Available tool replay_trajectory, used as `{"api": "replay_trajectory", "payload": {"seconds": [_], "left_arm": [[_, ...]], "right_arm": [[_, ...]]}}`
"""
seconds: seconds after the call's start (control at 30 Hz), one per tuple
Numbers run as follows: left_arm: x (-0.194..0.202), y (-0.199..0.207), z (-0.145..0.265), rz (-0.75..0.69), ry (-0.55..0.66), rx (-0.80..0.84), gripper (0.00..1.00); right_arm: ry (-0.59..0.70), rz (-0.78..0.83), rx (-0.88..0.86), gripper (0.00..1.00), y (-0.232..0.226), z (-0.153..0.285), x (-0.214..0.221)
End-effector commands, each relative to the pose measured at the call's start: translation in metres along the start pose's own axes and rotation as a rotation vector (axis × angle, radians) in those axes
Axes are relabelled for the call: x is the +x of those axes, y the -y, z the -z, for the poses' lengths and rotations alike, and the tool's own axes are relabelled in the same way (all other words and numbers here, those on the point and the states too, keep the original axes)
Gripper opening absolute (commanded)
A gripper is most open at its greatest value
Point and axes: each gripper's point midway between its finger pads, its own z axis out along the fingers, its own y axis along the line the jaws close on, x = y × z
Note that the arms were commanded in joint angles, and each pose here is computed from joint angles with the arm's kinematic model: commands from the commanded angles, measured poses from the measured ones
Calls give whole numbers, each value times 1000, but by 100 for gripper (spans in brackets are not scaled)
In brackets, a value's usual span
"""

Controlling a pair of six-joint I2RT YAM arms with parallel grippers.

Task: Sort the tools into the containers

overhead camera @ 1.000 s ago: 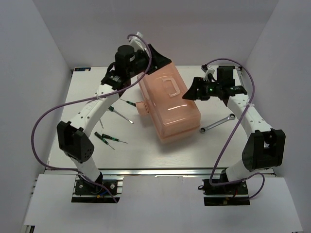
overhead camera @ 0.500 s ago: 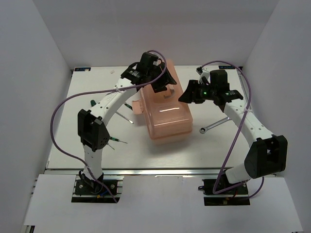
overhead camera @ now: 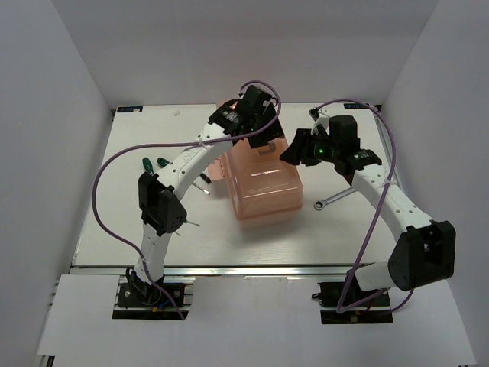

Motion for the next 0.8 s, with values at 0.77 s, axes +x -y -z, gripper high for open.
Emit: {"api": "replay_trajectory", "payload": {"seconds": [0.77], "left_arm": [[-7, 22, 28, 81, 68, 406, 58]], "right_arm": [[102, 211, 46, 75, -13, 36, -17]]}}
